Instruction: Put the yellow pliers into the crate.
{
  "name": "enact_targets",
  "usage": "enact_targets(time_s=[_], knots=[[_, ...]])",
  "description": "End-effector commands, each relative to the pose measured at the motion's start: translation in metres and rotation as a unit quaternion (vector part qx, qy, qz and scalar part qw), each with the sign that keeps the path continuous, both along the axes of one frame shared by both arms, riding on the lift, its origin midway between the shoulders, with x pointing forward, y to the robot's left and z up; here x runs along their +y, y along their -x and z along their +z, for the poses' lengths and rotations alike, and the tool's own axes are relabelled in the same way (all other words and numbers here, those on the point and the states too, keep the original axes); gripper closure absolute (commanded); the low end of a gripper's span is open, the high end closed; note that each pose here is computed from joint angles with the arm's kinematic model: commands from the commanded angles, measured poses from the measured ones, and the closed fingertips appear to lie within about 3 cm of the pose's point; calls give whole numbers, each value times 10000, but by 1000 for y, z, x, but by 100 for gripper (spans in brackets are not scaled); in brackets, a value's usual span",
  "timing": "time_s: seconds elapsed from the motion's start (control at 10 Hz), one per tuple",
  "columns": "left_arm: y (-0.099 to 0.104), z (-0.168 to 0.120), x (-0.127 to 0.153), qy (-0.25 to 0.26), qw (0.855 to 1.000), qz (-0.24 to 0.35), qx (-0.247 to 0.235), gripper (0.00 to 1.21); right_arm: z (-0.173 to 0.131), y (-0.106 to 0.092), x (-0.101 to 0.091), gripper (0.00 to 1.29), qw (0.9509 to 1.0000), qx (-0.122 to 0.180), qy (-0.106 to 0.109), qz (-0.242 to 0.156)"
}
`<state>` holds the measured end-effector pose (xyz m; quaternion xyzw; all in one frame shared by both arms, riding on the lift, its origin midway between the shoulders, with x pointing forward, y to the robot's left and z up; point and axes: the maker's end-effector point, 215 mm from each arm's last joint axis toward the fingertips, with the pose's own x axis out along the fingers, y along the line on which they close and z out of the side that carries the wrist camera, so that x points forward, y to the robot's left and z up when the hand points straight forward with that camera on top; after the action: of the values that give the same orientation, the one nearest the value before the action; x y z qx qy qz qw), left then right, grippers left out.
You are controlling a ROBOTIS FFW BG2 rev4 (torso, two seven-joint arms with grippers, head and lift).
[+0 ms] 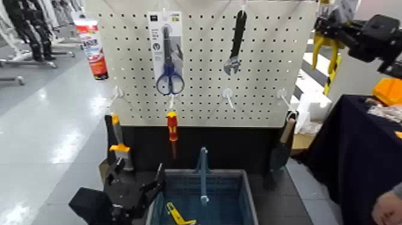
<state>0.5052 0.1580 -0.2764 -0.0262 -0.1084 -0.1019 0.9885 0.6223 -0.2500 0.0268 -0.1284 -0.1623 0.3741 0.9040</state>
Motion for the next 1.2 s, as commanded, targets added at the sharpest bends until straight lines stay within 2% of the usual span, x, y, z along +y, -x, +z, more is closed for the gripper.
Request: enact_targets(time_s=[0.1,0.4,0.6,0.7,0.9,1.0,1.2], knots=[[-1,0,-1,-15,10000,-21,7,17,-2,26,-1,116,10000,-35,-37,-45],[-3,2,-5,-38,10000,-67,0,17,-16,58,11,116,9998,-21,-180,-23],[-3,2,-6,-70,9999,-90,8,17,-51,70,16,116,9990,242,-375,-38],[-3,1,-7,-80,9999,-104,17,17,-71,74,24,116,9976,427,-553,-18],[-3,2,-8,-119,9999,-117,13,17,-109,79,39,116,9930,805,-863,90],[-3,2,-8,-110,9999,-112,16,17,-124,81,47,116,9907,963,-948,148],[-4,2,-9,-115,9999,-114,16,17,-160,83,72,116,9829,1362,-1177,382]])
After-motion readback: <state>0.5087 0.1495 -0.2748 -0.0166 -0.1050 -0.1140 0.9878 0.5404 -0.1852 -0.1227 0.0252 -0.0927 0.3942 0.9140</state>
